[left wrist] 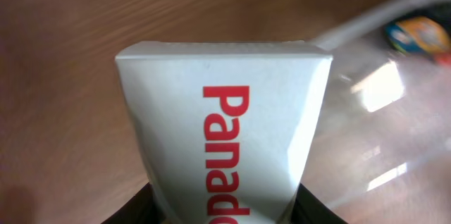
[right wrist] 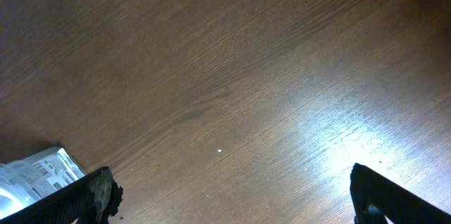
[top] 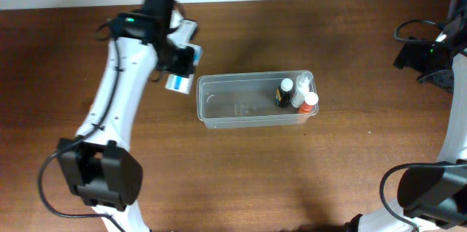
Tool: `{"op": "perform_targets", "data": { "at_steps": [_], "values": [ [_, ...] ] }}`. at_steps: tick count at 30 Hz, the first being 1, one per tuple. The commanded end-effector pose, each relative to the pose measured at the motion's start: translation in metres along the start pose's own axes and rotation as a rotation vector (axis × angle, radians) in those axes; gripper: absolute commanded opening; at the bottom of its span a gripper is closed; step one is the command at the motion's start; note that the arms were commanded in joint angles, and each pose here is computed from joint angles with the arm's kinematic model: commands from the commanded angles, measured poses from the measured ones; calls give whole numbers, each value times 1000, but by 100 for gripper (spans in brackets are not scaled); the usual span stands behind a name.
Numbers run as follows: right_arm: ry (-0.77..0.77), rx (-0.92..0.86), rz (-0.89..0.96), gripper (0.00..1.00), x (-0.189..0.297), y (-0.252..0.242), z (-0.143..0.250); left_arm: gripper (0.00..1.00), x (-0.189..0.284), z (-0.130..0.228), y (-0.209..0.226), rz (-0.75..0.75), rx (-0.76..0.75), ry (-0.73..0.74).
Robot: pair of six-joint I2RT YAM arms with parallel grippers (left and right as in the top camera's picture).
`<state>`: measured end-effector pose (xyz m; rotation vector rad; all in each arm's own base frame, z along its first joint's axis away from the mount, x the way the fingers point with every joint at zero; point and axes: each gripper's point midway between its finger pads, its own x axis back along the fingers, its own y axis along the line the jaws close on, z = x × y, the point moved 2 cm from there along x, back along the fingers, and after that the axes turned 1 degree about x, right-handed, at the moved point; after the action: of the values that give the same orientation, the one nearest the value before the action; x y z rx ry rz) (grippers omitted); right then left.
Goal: Pack container
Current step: 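Lift the Panadol box and carry it right into the container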
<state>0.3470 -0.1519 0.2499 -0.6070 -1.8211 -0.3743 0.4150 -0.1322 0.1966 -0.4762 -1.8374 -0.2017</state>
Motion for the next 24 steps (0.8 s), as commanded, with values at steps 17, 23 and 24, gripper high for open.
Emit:
{"op": "perform_targets", "data": {
  "at_steps": [17, 23, 24],
  "values": [
    [2, -14, 11, 98, -1, -2, 1, 42, -24, -7, -118, 101, -707, -28],
    [2, -14, 11, 98, -1, -2, 1, 50, -46, -8, -117, 108, -726, -1],
    [2, -14, 11, 98, -1, -2, 1, 50, -50, -7, -117, 110, -740, 9]
  ]
}}
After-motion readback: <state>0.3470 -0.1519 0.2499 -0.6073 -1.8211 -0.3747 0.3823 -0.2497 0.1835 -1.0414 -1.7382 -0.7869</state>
